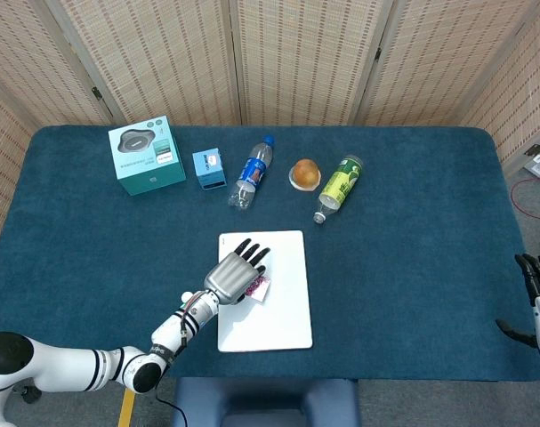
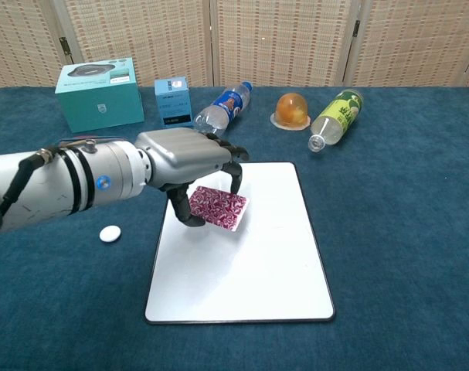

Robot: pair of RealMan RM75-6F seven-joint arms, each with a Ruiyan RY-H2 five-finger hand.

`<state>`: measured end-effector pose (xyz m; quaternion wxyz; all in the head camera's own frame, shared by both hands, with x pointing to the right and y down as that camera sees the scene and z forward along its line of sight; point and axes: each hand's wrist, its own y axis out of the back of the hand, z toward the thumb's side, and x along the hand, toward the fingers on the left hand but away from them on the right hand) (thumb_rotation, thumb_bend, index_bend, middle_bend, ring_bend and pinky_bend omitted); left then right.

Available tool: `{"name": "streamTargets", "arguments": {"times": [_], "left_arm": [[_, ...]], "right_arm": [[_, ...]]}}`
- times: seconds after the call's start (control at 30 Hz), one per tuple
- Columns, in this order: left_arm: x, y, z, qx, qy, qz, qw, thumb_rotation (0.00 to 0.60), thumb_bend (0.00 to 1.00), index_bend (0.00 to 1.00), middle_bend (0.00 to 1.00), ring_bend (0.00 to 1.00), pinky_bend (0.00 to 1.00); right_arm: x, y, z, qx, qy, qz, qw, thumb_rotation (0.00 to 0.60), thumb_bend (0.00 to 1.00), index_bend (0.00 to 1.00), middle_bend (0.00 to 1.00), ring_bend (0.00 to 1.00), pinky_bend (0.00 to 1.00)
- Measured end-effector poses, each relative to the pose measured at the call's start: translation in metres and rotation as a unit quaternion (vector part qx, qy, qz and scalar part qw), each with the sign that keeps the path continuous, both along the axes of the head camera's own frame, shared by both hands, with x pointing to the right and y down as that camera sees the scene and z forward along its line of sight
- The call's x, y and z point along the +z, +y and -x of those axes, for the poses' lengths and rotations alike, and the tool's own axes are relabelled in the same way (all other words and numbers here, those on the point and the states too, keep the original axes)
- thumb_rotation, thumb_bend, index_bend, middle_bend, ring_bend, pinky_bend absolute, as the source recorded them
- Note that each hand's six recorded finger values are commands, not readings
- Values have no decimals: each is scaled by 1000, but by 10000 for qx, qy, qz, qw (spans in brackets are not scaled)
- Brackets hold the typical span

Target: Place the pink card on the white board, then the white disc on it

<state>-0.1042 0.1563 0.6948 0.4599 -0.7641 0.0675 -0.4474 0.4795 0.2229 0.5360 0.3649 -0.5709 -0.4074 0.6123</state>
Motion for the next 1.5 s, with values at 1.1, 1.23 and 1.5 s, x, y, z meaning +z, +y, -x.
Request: {"name": "streamTargets", "arguments": {"times": [1.1, 1.23, 1.5], "left_arm": [[-18, 3, 81, -390, -173, -428, 9982, 600, 335, 392, 97, 59, 0], [-19, 19, 99, -292, -231, -454, 9983, 600, 339, 400, 100, 60, 0], [-9, 37, 125, -297, -392, -354, 9982, 600, 339, 416, 104, 67, 0]], "right_arm": [[0, -2, 8, -126, -116, -45, 9998, 600, 106, 22, 118, 118, 18], [1, -2, 10, -159, -138, -51, 9998, 600, 105, 22, 118, 117, 18], [0, -2, 13, -201, -165, -71, 9996, 600, 106, 22, 118, 119, 18]]}}
